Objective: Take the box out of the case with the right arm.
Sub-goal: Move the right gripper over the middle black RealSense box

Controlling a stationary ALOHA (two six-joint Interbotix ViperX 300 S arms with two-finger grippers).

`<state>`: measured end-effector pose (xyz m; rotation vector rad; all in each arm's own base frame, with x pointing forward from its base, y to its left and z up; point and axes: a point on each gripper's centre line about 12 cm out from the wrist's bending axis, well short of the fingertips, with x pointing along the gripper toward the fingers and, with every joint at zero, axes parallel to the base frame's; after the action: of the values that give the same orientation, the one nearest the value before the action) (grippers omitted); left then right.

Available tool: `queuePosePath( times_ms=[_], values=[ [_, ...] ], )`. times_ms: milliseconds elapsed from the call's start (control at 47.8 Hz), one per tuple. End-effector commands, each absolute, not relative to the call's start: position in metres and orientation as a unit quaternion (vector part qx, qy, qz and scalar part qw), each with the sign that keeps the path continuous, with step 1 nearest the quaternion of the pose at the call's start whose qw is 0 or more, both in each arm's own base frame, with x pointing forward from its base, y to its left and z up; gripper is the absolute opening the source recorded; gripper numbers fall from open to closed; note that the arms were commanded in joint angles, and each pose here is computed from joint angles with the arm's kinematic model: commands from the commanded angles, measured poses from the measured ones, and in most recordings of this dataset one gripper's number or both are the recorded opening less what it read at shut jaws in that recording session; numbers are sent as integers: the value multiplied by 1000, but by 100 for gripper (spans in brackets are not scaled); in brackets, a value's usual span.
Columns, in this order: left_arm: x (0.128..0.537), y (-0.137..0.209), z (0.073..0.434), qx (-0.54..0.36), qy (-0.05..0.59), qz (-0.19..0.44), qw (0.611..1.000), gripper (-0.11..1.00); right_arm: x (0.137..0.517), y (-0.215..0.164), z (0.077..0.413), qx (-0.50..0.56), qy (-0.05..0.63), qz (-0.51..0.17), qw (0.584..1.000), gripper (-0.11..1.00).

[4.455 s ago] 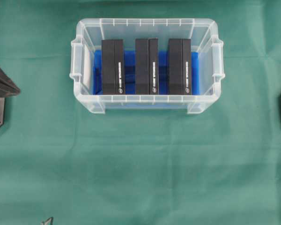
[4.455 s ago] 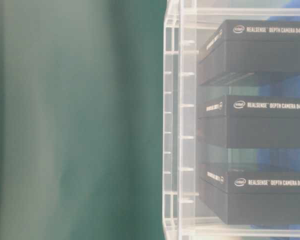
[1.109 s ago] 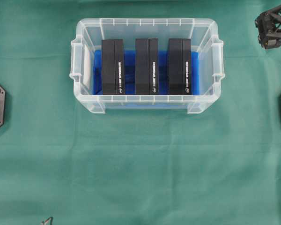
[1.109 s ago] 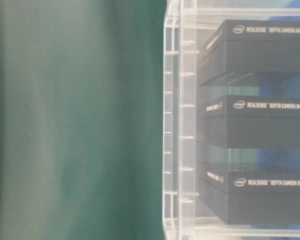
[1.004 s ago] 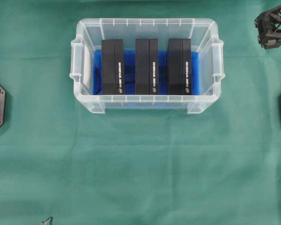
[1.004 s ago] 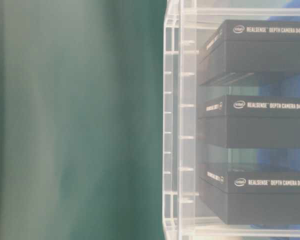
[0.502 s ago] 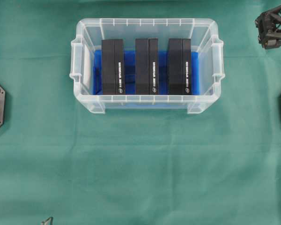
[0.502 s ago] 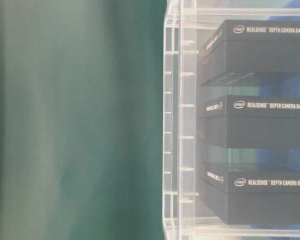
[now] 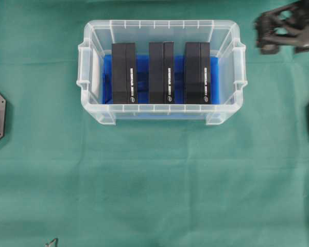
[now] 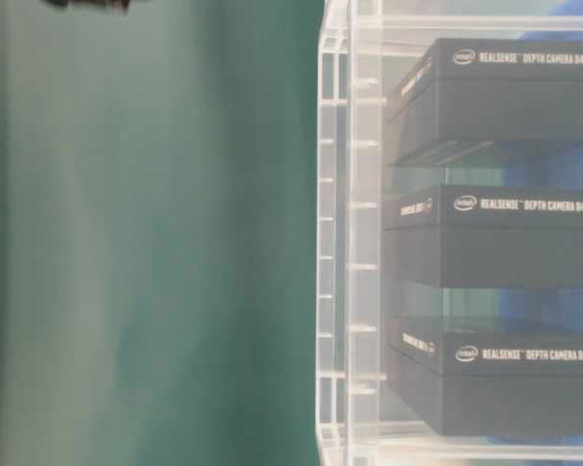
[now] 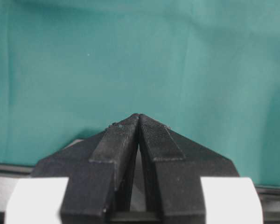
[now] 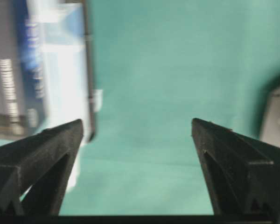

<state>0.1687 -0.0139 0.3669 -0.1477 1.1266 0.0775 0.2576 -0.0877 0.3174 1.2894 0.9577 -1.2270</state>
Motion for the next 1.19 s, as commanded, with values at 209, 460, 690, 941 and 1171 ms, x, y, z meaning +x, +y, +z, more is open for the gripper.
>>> queuePosePath(
  times_ms=[209,460,690,941,1171],
  values=[
    [166,-12,376,-65,520,35,851,0,356,-86,331,542,390,-497,554,93],
    [166,-12,376,-61,520,32,852,0,426,-84,327,540,391,-484,567,93],
    [166,-12,376,-62,519,33,852,0,452,-83,327,543,387,-479,571,93],
    [166,-12,376,-63,519,34,852,0,456,-79,326,542,389,-477,573,93],
    [166,-12,376,-63,519,33,852,0,456,-78,325,541,390,-476,573,93]
  ],
)
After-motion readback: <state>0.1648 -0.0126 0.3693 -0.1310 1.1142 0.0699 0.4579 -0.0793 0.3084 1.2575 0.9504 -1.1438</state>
